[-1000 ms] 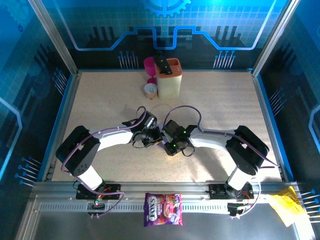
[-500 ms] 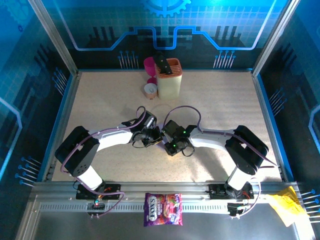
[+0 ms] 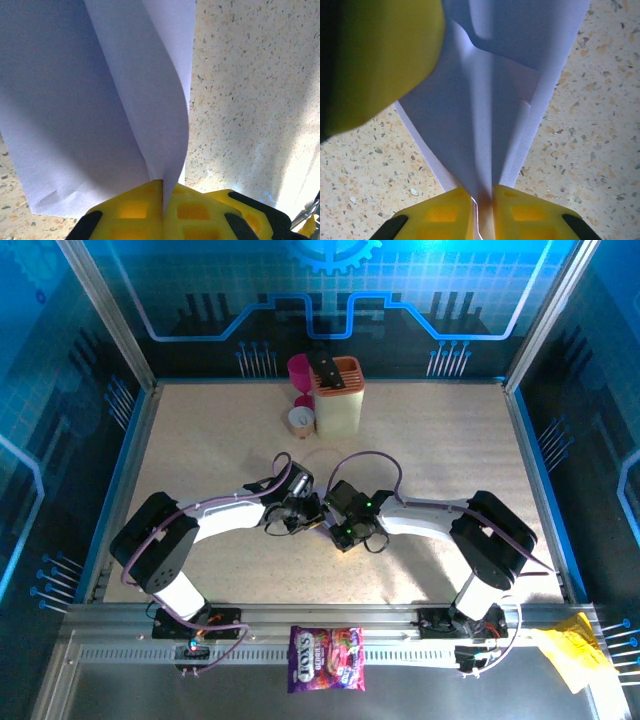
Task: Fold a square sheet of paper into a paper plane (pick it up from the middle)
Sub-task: Fourth fold the wing at the center of the table.
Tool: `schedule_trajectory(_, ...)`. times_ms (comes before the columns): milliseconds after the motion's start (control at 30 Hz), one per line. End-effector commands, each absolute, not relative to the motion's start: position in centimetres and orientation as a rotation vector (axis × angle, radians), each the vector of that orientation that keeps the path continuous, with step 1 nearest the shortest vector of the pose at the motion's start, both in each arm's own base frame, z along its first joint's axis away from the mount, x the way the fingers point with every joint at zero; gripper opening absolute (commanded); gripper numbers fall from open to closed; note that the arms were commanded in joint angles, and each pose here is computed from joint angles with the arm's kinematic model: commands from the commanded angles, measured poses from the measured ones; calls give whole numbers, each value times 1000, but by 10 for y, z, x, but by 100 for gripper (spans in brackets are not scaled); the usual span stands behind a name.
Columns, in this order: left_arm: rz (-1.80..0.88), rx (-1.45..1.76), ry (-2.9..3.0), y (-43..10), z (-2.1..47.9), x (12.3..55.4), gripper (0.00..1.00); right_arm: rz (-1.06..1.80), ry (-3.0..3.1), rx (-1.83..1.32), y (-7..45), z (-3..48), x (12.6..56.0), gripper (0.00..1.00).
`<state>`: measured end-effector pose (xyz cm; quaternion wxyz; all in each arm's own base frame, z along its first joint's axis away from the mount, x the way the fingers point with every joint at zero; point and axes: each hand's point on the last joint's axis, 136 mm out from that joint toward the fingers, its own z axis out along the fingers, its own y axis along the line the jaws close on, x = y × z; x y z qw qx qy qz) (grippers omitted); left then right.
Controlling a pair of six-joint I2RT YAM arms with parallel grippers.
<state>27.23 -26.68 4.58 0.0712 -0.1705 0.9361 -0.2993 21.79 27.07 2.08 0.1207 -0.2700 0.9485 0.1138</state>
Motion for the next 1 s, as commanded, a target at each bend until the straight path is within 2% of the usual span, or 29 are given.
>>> schedule_trajectory(0, -911, -559, 2829, -262, 46, 266, 0, 296, 2762, -802, 271, 26, 217, 19)
schedule_trajectory(367, -909, -562, 2831, -261, 43, 265, 0, 291, 2738, -810, 273, 35, 217, 20)
schedule_trajectory(600, -903, -568, 2835, -260, 40, 264, 0, 293, 2720, -813, 275, 42, 218, 25)
schedule_trajectory(900, -906, -567, 2835, -260, 40, 263, 0, 286, 2725, -809, 274, 40, 217, 25)
schedule_trajectory(967, -908, -568, 2834, -260, 40, 263, 0, 284, 2730, -811, 274, 37, 216, 22)
